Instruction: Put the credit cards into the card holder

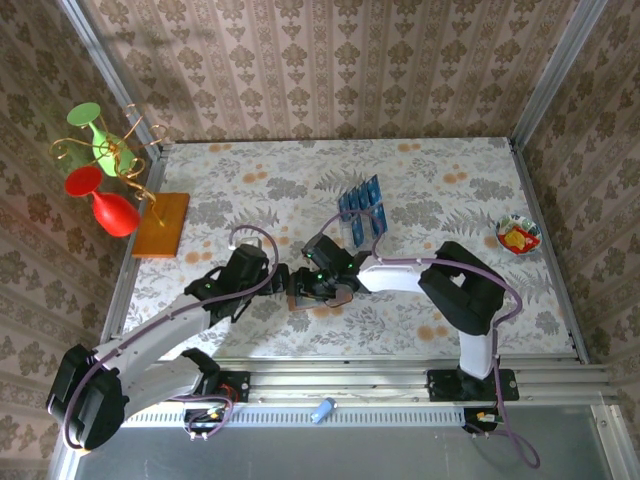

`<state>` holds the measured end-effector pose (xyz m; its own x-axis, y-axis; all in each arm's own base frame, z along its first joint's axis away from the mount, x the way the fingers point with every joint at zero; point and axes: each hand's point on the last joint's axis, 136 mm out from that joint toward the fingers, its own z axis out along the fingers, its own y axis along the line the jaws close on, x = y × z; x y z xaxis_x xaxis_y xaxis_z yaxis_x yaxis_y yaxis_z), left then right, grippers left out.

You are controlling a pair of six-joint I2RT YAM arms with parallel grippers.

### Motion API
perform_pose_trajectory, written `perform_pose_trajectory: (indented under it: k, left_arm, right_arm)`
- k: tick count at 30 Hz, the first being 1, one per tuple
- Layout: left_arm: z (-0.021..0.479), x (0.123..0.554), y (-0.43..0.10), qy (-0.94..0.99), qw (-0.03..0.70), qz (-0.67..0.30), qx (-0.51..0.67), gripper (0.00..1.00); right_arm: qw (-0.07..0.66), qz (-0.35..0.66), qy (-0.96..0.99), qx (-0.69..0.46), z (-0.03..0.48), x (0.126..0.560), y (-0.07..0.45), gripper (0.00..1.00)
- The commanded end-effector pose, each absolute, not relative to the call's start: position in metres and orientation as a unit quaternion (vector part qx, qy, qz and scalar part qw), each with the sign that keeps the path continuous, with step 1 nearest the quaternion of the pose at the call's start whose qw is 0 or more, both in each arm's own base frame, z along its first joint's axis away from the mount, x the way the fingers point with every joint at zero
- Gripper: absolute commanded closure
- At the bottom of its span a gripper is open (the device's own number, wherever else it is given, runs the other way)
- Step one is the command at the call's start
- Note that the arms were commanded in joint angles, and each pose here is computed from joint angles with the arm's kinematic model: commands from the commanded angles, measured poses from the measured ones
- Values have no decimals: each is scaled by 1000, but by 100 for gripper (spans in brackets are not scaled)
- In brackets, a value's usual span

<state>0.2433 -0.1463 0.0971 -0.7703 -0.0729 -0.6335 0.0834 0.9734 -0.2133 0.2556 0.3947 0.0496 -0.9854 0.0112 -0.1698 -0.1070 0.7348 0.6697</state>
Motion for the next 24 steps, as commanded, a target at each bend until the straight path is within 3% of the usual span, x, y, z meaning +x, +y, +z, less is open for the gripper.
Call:
perform_pose_trajectory:
  k: [1, 7, 12, 18, 24]
  left_arm:
    - [89, 240, -144, 939, 326, -106, 17, 0]
    - [86, 241, -146, 943, 316, -97, 36, 0]
    - [80, 242, -152, 945, 307, -103, 44, 0]
    - [77, 245, -155, 946, 305, -98, 53, 0]
    - [78, 249, -154, 947, 306, -84, 55, 0]
  right_arm:
    - [133, 379, 915, -42, 107, 275, 391, 53]
    - [207, 331, 920, -28, 160, 314, 330, 53]
    - [252, 220, 942, -27, 177, 339, 267, 53]
    - [247, 77, 965, -48, 164, 358, 218, 56]
    - [222, 19, 973, -69, 143, 370, 212, 62]
